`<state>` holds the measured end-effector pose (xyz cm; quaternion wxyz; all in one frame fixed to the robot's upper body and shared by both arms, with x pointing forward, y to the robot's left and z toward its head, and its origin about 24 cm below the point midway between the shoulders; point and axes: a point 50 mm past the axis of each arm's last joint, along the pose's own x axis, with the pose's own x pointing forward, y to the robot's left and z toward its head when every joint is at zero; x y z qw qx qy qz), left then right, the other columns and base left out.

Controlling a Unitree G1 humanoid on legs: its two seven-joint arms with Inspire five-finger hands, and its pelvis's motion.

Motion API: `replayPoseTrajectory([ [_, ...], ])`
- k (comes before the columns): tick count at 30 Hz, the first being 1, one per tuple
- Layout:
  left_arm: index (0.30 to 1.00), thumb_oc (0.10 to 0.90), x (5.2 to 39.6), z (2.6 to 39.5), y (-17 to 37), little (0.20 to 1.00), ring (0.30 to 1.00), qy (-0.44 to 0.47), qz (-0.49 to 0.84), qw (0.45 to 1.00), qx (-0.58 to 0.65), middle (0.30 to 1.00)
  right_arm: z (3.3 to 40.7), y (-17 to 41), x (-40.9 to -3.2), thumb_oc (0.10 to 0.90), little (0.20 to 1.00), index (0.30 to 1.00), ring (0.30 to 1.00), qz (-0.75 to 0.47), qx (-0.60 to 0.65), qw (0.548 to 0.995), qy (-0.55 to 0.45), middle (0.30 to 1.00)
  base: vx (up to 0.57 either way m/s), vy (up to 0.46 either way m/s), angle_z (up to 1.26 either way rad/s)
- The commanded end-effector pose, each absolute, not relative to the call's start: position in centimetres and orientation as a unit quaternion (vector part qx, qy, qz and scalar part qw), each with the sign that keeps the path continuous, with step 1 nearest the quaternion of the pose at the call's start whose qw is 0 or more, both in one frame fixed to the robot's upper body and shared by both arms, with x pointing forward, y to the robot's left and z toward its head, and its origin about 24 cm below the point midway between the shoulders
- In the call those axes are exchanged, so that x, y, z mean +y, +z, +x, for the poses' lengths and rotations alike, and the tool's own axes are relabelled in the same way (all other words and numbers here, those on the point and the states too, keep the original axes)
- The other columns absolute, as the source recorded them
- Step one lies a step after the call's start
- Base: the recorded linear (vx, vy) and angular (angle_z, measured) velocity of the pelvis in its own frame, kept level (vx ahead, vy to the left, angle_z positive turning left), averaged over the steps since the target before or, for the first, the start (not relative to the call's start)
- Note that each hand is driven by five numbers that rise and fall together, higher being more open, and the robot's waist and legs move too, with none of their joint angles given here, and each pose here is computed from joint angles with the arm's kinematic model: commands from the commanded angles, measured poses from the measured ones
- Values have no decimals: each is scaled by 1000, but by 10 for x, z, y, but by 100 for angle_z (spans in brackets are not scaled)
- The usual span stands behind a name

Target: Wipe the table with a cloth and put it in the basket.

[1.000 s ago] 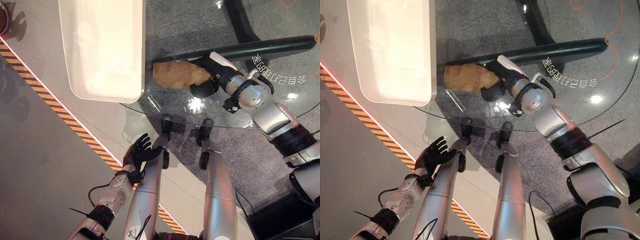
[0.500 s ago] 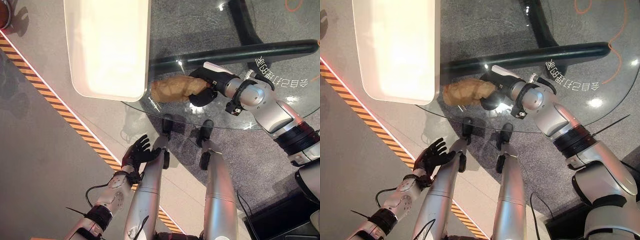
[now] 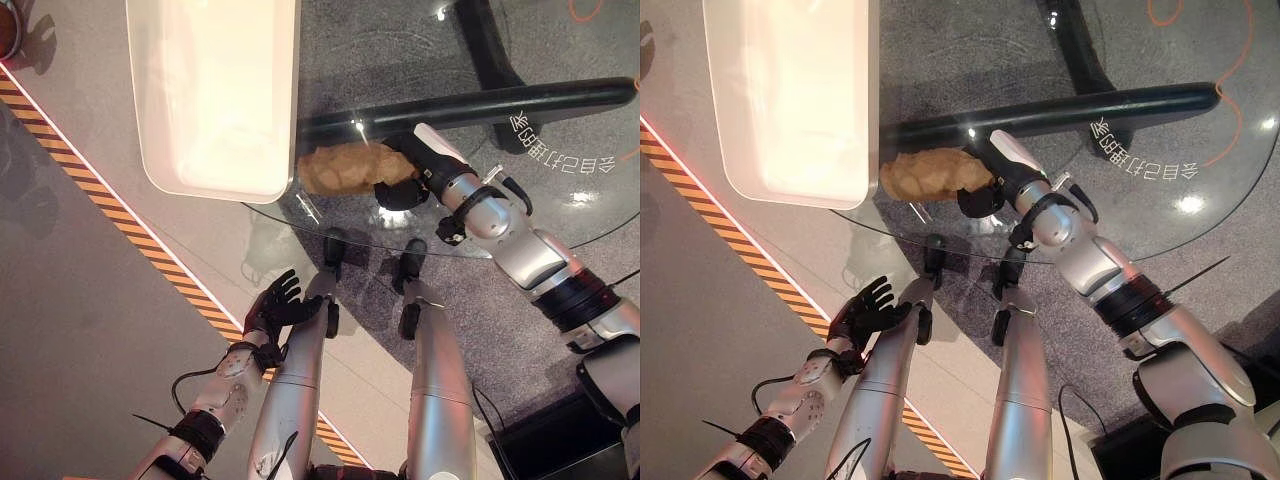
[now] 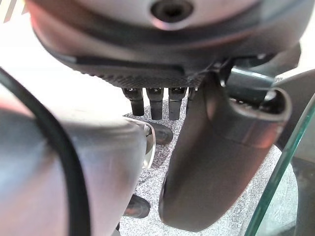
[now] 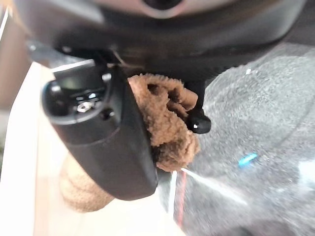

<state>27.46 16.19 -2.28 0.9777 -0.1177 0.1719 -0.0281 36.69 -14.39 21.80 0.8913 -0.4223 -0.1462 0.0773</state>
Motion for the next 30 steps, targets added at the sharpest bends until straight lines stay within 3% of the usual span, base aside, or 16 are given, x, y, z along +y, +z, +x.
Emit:
replayPoseTrajectory([
  [1, 900, 800, 154, 250, -39, 900, 900, -32, -133, 971, 194, 900, 370, 279, -181, 100, 200, 300, 300, -407, -215, 883, -92, 300, 0, 0, 0],
  [13, 900, 800, 161, 252, -35, 900, 900, -36, -126, 974, 184, 900, 372, 337, -216, 100, 200, 300, 300, -338, -233, 878, -246, 300, -8, -1, 0],
  [30, 900, 800, 172, 241, -40, 900, 900, -6, -141, 973, 183, 900, 350, 290, -288, 100, 200, 300, 300, -226, -176, 883, -372, 300, 5, -11, -5],
])
